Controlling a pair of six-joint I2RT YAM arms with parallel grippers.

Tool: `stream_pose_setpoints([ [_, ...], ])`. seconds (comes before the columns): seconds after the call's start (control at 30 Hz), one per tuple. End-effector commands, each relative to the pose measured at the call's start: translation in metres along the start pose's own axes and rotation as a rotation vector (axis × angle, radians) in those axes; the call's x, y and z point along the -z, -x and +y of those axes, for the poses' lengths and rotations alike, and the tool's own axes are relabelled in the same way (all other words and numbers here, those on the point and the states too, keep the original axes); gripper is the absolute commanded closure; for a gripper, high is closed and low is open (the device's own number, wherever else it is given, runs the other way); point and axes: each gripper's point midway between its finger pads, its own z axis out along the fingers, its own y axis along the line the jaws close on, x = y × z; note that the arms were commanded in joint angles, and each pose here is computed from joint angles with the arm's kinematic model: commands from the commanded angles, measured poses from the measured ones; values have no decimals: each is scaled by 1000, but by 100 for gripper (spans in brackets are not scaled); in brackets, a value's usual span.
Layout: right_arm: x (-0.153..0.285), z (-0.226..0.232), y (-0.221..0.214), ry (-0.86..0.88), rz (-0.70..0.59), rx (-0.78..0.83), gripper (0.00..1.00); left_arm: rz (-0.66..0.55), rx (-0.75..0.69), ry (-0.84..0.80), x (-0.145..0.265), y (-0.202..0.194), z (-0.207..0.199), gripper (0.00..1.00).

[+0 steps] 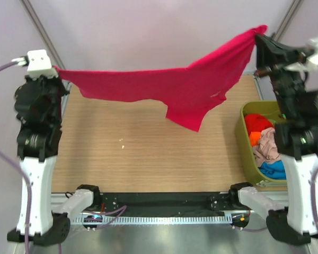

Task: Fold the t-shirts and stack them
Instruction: Flatten the tshirt out

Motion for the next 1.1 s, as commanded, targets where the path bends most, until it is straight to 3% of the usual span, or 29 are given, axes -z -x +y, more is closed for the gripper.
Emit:
stream_pose_setpoints([
  [0.0,43,9,17,27,63,23,99,-38,70,-69,41,9,2,100],
  [0.13,99,19,78,35,-8,17,99,-140,114,-131,103,32,16,100],
  [0.3,145,23,141,18,-115,25,99,-188,111,-145,140,50,30,99],
  [0.47,117,9,127,-28,-76,69,99,-192,54,-118,141,60,38,100],
  [0.67,44,8,46,40,16,102,99,-45,-9,-151,86,18,9,100],
  [0.7,36,11,7,65,71,92,99,-46,-15,-148,77,15,6,100],
  [0.77,19,16,-26,100,76,70,99,21,-49,-144,52,-22,-6,100],
  [0.87,-1,21,-120,140,192,30,99,97,-106,-127,16,-69,-20,100],
  [0.93,-10,23,-160,155,220,19,99,102,-123,-112,-7,-84,-27,100],
  [0.97,-24,25,-192,174,222,7,99,186,-153,-119,-28,-122,-38,100],
  [1.07,-45,25,-249,191,257,-7,99,286,-188,-130,-75,-173,-56,100],
])
